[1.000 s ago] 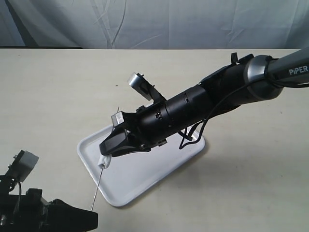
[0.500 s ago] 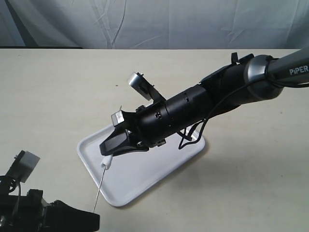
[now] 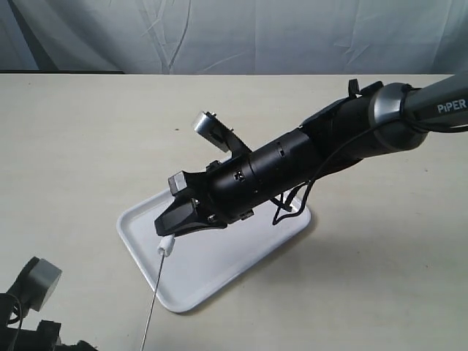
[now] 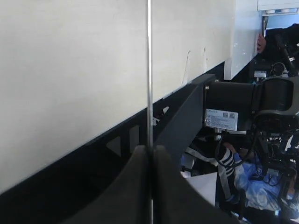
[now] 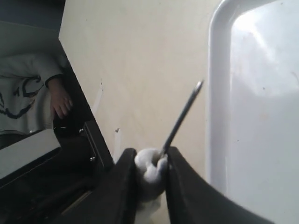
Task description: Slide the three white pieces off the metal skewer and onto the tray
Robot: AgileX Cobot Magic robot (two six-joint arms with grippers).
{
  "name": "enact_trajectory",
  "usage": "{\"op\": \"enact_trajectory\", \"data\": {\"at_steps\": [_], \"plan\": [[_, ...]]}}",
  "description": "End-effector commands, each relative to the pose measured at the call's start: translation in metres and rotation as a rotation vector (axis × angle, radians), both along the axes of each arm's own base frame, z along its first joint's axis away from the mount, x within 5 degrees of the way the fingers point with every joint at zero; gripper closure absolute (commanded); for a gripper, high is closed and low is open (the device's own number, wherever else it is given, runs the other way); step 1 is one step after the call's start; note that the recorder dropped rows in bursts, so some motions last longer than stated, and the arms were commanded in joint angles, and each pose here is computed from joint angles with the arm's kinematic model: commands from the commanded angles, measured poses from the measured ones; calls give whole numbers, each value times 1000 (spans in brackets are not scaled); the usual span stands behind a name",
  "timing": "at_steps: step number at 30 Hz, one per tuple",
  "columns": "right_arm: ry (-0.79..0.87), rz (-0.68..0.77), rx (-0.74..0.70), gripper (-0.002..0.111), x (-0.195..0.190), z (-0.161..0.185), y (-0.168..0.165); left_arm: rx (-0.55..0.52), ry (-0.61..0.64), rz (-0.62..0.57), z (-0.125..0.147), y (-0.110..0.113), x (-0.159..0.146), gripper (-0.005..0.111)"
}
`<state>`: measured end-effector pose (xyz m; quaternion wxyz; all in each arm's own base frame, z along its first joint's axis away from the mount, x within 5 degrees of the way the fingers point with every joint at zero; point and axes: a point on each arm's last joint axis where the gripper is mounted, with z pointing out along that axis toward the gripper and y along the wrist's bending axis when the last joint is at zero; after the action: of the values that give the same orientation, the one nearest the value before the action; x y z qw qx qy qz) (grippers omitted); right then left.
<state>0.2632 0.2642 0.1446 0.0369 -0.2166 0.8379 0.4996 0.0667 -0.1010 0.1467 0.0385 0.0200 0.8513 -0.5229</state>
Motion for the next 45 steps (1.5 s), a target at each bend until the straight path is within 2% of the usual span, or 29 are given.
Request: {"op": "enact_trajectory", "data": {"at_steps": [1,8,12,22,27,29,33,37,45], "plan": [[-112,-108,-66,91,24,-1,-10,-86,53,-143,6,-2,-16,107],[-171,-154,-131,91,36,-4,-21,-79,52,-149,5,-2,-17,107],[-159,-179,-122,91,43,-3,-32,-82,56,-156,5,-2,-17,107],[-161,-244,-139,91,62,-4,-60,-40,143,-216,3,0,-26,107],[-132,-177,-90,91,56,-1,-60,-44,133,-192,3,0,-23,107],[-120,-138,-63,82,52,1,-57,-40,104,-174,2,0,-21,107],[-94,-105,-31,52,48,3,-56,-37,84,-154,2,0,-18,107],[-83,-107,-31,51,48,3,-56,-33,83,-152,1,0,-18,107],[-62,-150,-77,51,51,0,-59,63,26,-74,-7,3,-9,107]]}}
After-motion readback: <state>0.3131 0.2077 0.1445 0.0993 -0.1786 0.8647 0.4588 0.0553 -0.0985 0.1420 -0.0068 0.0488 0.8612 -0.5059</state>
